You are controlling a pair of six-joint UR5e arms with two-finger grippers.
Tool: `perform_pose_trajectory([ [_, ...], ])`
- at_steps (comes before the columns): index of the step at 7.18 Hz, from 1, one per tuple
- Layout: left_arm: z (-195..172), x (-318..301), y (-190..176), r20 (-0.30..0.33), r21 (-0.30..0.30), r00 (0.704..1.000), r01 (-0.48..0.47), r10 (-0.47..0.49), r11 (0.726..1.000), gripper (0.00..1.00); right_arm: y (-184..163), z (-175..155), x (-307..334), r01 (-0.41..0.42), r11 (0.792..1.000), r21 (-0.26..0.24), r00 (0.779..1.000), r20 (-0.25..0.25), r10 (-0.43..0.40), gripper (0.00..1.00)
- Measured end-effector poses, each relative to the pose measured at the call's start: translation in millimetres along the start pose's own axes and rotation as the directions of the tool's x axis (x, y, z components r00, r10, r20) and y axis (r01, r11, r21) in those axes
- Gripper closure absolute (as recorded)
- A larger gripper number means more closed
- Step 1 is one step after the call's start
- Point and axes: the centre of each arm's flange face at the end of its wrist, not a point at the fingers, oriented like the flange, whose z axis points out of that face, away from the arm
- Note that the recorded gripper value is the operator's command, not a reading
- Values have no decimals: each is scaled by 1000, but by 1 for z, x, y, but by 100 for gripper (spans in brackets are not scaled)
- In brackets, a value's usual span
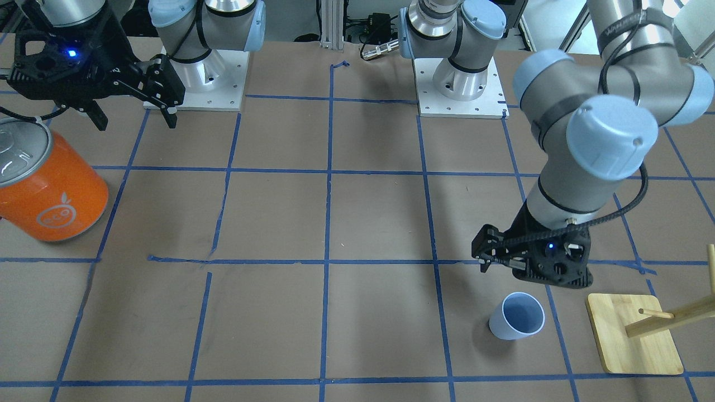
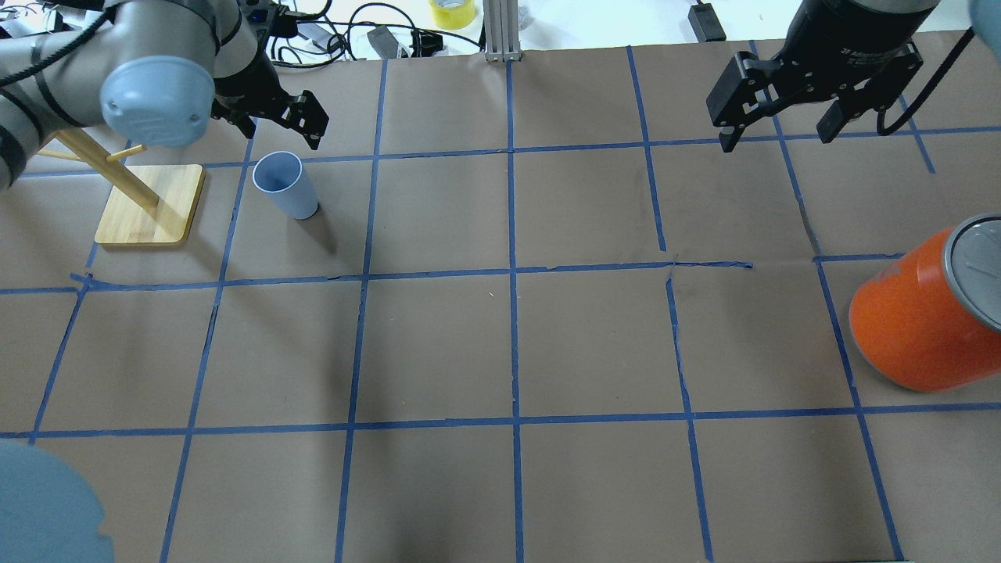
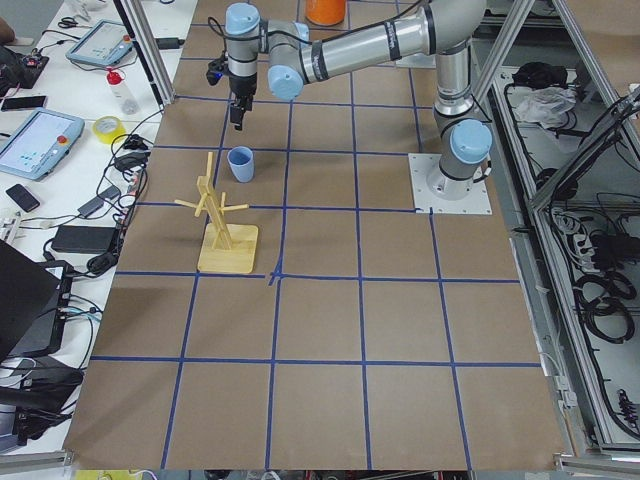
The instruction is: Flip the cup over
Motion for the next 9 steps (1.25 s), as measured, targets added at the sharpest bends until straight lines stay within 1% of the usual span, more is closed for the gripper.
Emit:
perform_pose_trajectory([
  [2,-73,18,44,-11,-25,1000,5,-5,1000,0,0,0,0,0,1000,0,1000,0,0,0],
  [3,-104,29,64,-7,-15,1000,7,-7,1000,0,0,0,0,1,1000,0,1000,0,-1,0],
  [4,-121,37,75,-5,-6,999,33,-33,999,0,0,0,0,1,1000,0,1000,0,-1,0],
  [5,-127,48,80,-3,-13,997,77,-77,997,0,0,1,0,1,1000,-1,1000,0,-1,0],
  [7,-138,81,76,-9,-22,990,141,-142,990,0,0,1,-1,4,1000,-2,1000,0,-4,0],
  [9,-148,98,79,-13,-51,987,162,-163,986,0,5,-1,-4,9,1000,5,1000,0,-9,0],
])
